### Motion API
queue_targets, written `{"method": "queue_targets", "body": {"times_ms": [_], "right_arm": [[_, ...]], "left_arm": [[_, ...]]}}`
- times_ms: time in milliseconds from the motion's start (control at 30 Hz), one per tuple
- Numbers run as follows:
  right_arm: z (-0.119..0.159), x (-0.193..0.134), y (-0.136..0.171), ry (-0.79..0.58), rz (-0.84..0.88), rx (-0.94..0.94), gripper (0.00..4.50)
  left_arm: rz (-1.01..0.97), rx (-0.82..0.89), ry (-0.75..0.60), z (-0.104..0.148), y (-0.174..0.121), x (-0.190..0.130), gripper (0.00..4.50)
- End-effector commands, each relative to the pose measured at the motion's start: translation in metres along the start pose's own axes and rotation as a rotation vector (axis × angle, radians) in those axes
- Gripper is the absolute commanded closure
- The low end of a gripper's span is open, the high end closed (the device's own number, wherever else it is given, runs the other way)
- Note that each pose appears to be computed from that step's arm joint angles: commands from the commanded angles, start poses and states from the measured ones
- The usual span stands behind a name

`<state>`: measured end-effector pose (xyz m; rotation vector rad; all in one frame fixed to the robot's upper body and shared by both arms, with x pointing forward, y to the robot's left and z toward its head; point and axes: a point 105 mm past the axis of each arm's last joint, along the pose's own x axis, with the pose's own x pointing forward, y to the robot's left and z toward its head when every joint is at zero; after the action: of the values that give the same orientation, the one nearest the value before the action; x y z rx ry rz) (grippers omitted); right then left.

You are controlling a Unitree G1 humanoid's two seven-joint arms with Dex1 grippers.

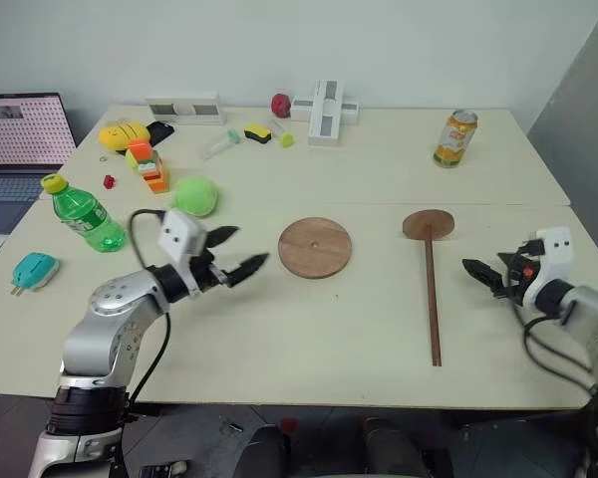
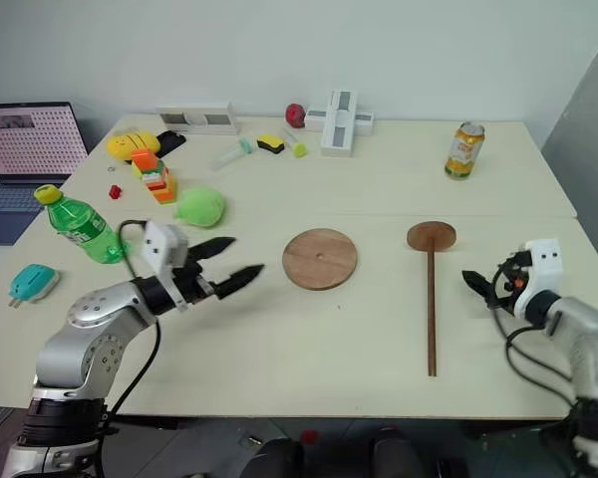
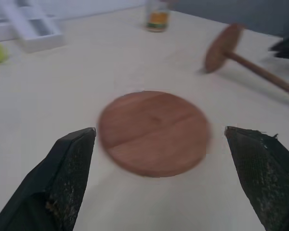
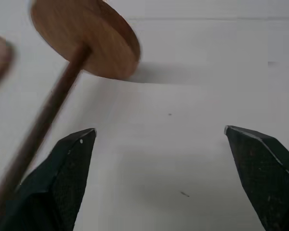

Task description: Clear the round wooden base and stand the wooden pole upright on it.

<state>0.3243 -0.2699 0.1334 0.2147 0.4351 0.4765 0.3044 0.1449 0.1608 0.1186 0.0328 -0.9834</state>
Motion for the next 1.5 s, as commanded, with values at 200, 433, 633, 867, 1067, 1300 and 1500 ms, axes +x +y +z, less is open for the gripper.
{"method": "queue_targets", "body": {"times_ms": [200,433,633,867,1067,1300,1500], "right_arm": [[-0.004,0.004,0.02,0.227,0.334,0.327,0.02],[-0.033,0.022,0.044,0.41,0.483,0.329,0.02],[-0.036,0.051,0.058,0.396,0.54,0.331,0.02],[-0.035,0.06,0.06,0.37,0.544,0.348,0.38],[-0.028,0.054,0.059,0.36,0.554,0.353,1.72],[-0.017,0.045,0.067,0.357,0.598,0.344,3.43],[0.027,0.035,0.104,0.275,0.742,0.278,4.24]], "left_arm": [[-0.392,0.086,-0.064,0.034,-0.062,0.024,0.0],[-0.463,0.094,-0.041,0.025,-0.074,0.017,0.0],[-0.447,0.096,-0.064,0.028,-0.077,0.02,0.0],[-0.421,0.104,-0.067,0.027,-0.076,0.019,0.0],[-0.411,0.104,-0.062,0.021,-0.076,0.019,0.0],[-0.436,0.097,-0.07,0.018,-0.082,0.018,0.0],[-0.42,0.086,-0.072,0.017,-0.077,0.015,0.0]]}}
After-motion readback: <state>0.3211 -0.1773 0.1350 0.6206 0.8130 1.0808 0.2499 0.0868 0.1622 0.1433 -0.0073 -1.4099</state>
